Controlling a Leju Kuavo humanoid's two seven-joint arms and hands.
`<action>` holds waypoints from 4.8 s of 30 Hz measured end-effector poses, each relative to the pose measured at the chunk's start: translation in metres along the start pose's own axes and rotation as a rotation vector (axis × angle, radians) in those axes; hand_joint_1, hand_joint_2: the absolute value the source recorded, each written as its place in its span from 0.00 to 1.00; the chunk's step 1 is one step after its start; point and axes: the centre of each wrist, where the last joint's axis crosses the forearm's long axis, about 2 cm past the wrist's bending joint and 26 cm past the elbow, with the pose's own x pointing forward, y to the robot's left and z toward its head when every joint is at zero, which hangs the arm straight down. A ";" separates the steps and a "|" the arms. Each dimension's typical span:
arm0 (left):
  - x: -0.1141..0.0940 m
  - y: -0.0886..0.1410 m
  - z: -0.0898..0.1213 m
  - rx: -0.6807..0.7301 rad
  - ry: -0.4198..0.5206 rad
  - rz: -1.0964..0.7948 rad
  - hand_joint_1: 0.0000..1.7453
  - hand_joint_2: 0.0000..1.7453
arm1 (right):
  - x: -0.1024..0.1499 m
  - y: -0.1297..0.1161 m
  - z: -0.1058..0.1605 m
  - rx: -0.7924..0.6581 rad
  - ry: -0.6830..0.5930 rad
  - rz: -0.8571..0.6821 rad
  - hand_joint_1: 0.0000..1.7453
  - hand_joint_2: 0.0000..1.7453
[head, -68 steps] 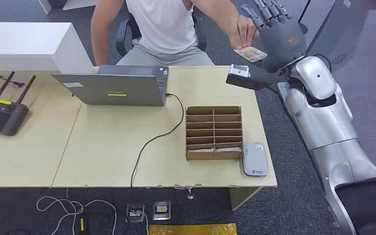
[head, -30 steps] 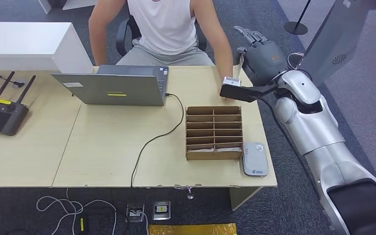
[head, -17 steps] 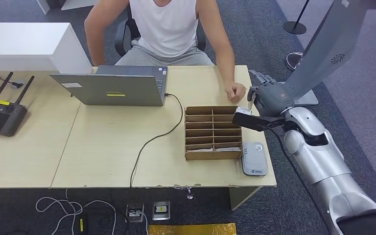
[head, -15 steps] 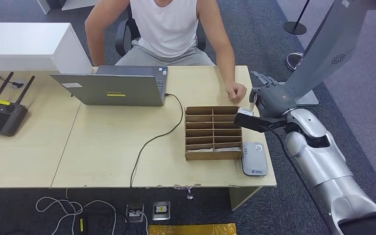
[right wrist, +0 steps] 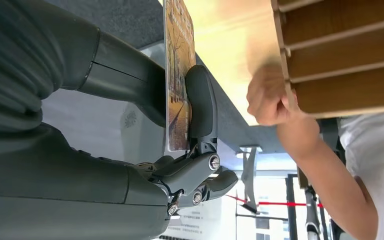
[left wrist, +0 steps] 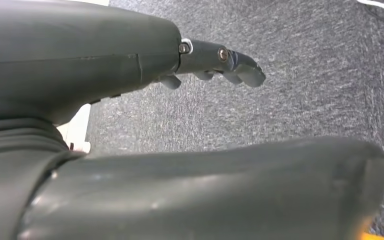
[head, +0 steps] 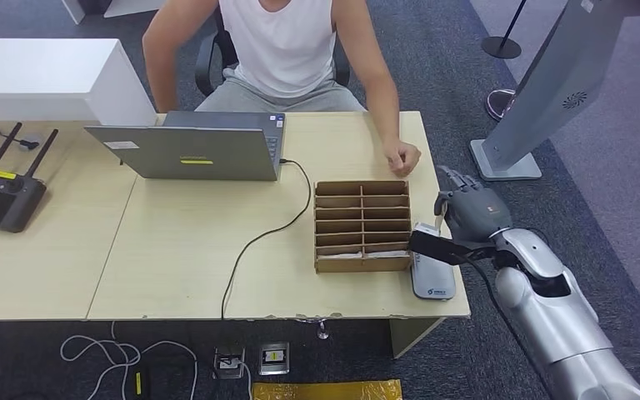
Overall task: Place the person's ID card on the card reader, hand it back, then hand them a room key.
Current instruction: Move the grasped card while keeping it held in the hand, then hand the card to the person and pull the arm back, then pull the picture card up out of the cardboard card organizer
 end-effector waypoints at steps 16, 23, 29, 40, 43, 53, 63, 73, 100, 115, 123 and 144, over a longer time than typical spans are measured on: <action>0.001 -0.003 0.000 -0.006 -0.004 -0.012 0.00 0.00 | 0.008 0.029 0.037 0.059 0.039 -0.046 1.00 1.00; 0.001 -0.004 0.001 -0.009 -0.005 -0.011 0.00 0.00 | 0.010 0.040 0.048 0.077 0.053 -0.083 1.00 1.00; 0.001 -0.004 0.001 -0.010 -0.005 -0.009 0.00 0.00 | 0.011 0.048 0.055 0.073 0.065 -0.108 1.00 1.00; 0.002 -0.005 0.001 -0.011 -0.007 -0.007 0.00 0.00 | 0.007 0.056 0.059 0.059 0.078 -0.119 1.00 1.00; 0.002 -0.006 0.001 -0.011 -0.011 -0.007 0.00 0.00 | 0.006 0.058 0.059 0.056 0.080 -0.121 1.00 1.00; 0.002 -0.006 0.001 -0.013 -0.026 -0.019 0.00 0.00 | 0.005 0.065 0.064 0.045 0.102 -0.131 1.00 1.00; 0.002 -0.006 0.001 -0.016 -0.028 -0.024 0.00 0.00 | 0.006 0.069 0.066 0.050 0.109 -0.133 1.00 1.00; 0.002 -0.006 0.001 -0.020 -0.030 -0.025 0.00 0.00 | 0.003 0.064 0.060 0.044 0.110 -0.128 1.00 1.00; 0.005 -0.005 0.001 -0.020 -0.081 -0.101 0.00 0.00 | -0.070 -0.104 -0.027 -0.308 0.074 0.124 1.00 1.00; 0.022 -0.001 0.000 -0.018 -0.113 -0.175 0.00 0.00 | -0.063 -0.161 -0.100 -0.424 0.086 0.169 1.00 1.00; 0.024 -0.001 0.000 -0.026 -0.110 -0.185 0.00 0.00 | -0.043 -0.145 -0.122 -0.354 0.085 0.128 0.47 1.00; 0.023 0.003 -0.001 -0.021 -0.104 -0.190 0.00 0.00 | -0.025 -0.128 -0.135 -0.384 0.099 0.123 0.00 1.00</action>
